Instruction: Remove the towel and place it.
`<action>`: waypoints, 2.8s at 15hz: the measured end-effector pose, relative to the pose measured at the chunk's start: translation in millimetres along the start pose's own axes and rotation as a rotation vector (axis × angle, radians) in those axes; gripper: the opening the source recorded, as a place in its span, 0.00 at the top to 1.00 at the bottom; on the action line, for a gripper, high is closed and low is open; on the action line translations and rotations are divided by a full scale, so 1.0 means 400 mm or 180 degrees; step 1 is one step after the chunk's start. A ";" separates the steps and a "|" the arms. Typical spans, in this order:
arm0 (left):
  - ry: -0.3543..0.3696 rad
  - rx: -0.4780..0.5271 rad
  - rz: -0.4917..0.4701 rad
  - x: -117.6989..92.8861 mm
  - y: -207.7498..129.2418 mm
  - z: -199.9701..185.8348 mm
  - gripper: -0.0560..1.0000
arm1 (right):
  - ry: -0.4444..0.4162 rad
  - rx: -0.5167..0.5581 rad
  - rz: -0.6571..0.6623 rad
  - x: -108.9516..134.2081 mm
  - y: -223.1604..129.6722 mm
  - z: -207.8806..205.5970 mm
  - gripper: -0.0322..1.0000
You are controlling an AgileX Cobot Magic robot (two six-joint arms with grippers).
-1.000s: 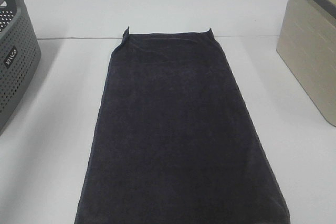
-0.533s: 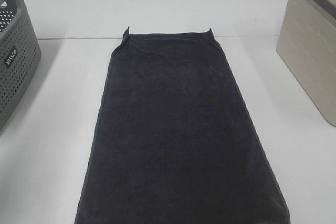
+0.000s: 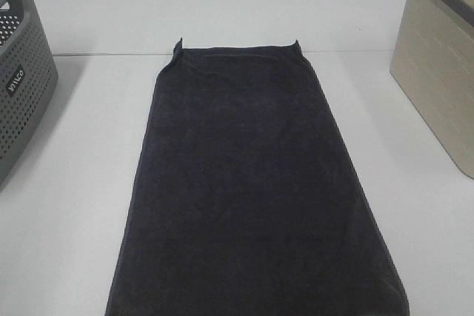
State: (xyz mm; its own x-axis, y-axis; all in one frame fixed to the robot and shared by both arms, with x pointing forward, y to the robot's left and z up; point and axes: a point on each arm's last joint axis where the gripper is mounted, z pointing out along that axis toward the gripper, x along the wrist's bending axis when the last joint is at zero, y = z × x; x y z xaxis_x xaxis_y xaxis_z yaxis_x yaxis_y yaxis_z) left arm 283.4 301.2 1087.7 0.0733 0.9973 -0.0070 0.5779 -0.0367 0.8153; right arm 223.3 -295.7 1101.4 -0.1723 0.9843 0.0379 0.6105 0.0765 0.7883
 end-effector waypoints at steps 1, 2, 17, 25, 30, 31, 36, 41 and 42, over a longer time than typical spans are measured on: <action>-0.0004 -0.0108 -0.0015 0.004 -0.018 -0.023 0.19 | 0.0000 -0.0045 -0.0037 0.000 -0.012 -0.002 0.23; -0.0015 -0.0272 -0.0031 0.007 -0.038 -0.045 0.19 | -0.0001 -0.0076 -0.0080 0.000 -0.025 -0.002 0.23; -0.0143 -0.0433 -0.0031 0.008 -0.143 -0.063 0.19 | -0.0026 0.0008 -0.0336 -0.009 -0.133 0.122 0.23; -0.0077 -0.0441 -0.0050 0.006 -0.143 -0.064 0.19 | -0.0007 0.0005 -0.0306 -0.006 -0.133 0.122 0.23; 0.0281 -0.0458 -0.0272 0.002 -0.143 -0.065 0.19 | -0.0306 -0.0006 0.0022 0.003 -0.131 0.125 0.23; 0.0281 -0.0458 -0.0272 0.002 -0.143 -0.065 0.19 | -0.0297 -0.0008 0.0025 0.004 -0.131 0.125 0.23; 0.0281 -0.0458 -0.0272 0.002 -0.143 -0.065 0.19 | -0.0297 -0.0008 0.0025 0.004 -0.131 0.125 0.23; 0.0278 -0.0458 -0.0273 0.002 -0.143 -0.065 0.19 | -0.0297 -0.0008 0.0025 0.004 -0.131 0.125 0.23; 0.0278 -0.0458 -0.0273 0.002 -0.143 -0.065 0.19 | -0.0297 -0.0008 0.0025 0.004 -0.131 0.125 0.23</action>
State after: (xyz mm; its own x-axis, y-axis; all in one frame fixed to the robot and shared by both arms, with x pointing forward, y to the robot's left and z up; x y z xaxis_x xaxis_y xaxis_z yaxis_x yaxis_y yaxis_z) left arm 229.1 305.8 1056.0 -0.0458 0.9983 -0.0348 0.4563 0.0519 0.8883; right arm 229.9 -290.3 1029.6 -0.0947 0.9954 -0.0131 0.6097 0.0684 0.7897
